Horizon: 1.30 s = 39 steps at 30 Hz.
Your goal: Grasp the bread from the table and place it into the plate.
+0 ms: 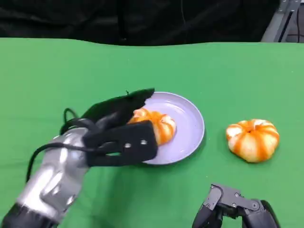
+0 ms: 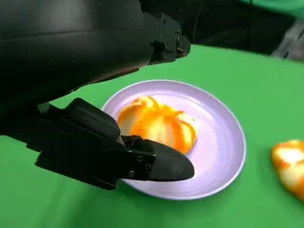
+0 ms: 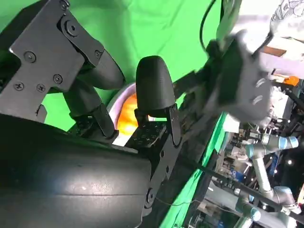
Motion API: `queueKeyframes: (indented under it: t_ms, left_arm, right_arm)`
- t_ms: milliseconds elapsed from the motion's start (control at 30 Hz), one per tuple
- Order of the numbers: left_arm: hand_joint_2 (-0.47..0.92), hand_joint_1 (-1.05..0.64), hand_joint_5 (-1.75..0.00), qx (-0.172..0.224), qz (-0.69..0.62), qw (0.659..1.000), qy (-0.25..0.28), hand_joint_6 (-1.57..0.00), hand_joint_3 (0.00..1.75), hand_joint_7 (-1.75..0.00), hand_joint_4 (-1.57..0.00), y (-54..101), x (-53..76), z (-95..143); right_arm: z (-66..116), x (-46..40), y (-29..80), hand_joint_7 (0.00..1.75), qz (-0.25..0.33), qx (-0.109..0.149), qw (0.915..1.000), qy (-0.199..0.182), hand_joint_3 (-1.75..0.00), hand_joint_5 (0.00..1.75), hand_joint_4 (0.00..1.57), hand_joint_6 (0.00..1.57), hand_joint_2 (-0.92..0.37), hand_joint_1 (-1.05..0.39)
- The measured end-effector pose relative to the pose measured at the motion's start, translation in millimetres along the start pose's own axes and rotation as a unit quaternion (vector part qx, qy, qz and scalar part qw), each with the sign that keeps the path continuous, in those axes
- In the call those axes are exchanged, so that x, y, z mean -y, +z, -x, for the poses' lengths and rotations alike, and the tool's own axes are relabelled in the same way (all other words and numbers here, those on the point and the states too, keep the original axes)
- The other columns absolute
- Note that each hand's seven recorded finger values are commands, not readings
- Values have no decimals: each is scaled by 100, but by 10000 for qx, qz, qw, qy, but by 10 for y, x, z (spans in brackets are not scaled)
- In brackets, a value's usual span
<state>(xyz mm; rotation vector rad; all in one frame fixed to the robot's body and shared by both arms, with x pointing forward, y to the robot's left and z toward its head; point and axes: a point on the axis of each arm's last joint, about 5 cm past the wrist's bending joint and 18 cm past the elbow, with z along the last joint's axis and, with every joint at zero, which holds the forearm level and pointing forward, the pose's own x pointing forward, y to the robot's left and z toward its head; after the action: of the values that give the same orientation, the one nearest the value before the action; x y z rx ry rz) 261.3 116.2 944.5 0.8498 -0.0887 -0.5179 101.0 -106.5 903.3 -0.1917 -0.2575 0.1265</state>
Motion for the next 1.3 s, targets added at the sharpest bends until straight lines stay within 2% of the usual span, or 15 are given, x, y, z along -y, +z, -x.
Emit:
queueKeyframes:
  t_ms: [67, 100, 133, 200, 233, 300, 467, 533, 600, 667, 767, 867, 933, 1167, 1300]
  left_arm:
    - [92, -70, -12, 53, 252, 9996, 129, -17, 29, -10, -19, -23, -22, 69]
    - [92, -59, -42, 59, 318, 9994, 155, -31, 26, -17, -29, -30, -26, 84]
    - [92, -54, -67, 102, 479, 9985, 250, -39, 25, -22, -30, -51, -36, 123]
    - [92, -48, -97, 476, 1143, 9896, 737, -51, 25, -33, -38, -102, -9, 292]
    - [92, -48, -109, 655, 1437, 9826, 980, -46, 27, -51, -38, -123, 21, 382]
    - [92, -41, -114, 792, 1832, 9708, 1334, -45, 28, -75, -47, -186, 75, 541]
    - [86, -32, -123, 938, 2320, 9487, 1932, -56, 40, -94, -63, -315, 180, 862]
    - [58, -15, -132, 995, 2382, 9429, 2107, -58, 98, -112, -71, -306, 216, 940]
    - [42, -7, -141, 1085, 2603, 9283, 2423, -62, 131, -120, -74, -291, 270, 1062]
    - [35, -3, -148, 1116, 2802, 9166, 2625, -66, 145, -125, -76, -302, 347, 1182]
    - [33, -1, -156, 1053, 2976, 9083, 2747, -72, 152, -130, -79, -330, 435, 1292]
    - [37, -2, -167, 1103, 3034, 9036, 2815, -79, 147, -146, -86, -321, 469, 1319]
    - [34, -1, -172, 1157, 3078, 9004, 2847, -82, 153, -156, -89, -306, 495, 1327]
    - [22, -3, -175, 1065, 3077, 9022, 2828, -83, 172, -169, -96, -333, 598, 1317]
    - [21, -2, -175, 1031, 3078, 9031, 2811, -84, 174, -171, -97, -316, 634, 1282]
  right_arm:
    - [0, 1, -1, 145, 1, -1, 10000, -2, -164, 175, 90, 84, -17, -3]
    - [-1, 0, 0, 145, 0, 3, 10000, -1, -164, 175, 90, 84, -17, -3]
    - [-3, 1, -1, 145, 6, 5, 10000, 7, -164, 175, 90, 84, -17, -4]
    - [2, 1, -1, 145, -5, -9, 10000, 1, -164, 175, 90, 84, -17, -3]
    - [8, 2, -4, 145, -4, -31, 10000, 3, -165, 175, 90, 84, -17, -3]
    - [6, 6, -5, 145, -12, -28, 10000, 1, -164, 175, 90, 83, -17, -3]
    - [3, 8, -2, 145, -55, -17, 10000, 8, -164, 175, 90, 83, -17, -3]
    - [9, 13, -5, 145, -61, -33, 10000, 12, -163, 175, 89, 83, -17, -2]
    - [18, 20, -7, 145, -68, -45, 10000, 13, -163, 175, 89, 83, -17, -3]
    - [27, 28, -11, 145, -80, -54, 10000, 8, -163, 175, 88, 83, -17, -3]
    - [32, 45, -12, 144, -47, -10, 10000, 2, -163, 175, 87, 84, -17, -4]
    - [49, 72, -17, 142, 7, 0, 10000, -3, -163, 175, 86, 84, -16, -1]
    - [61, 99, -23, 142, 37, 22, 10000, -21, -164, 174, 85, 85, -16, 0]
    - [42, 122, -70, 140, 25, 112, 9999, -47, -165, 170, 85, 86, -13, -3]
    - [20, 155, -98, 139, 22, 122, 9999, -118, -166, 169, 86, 87, -12, -4]
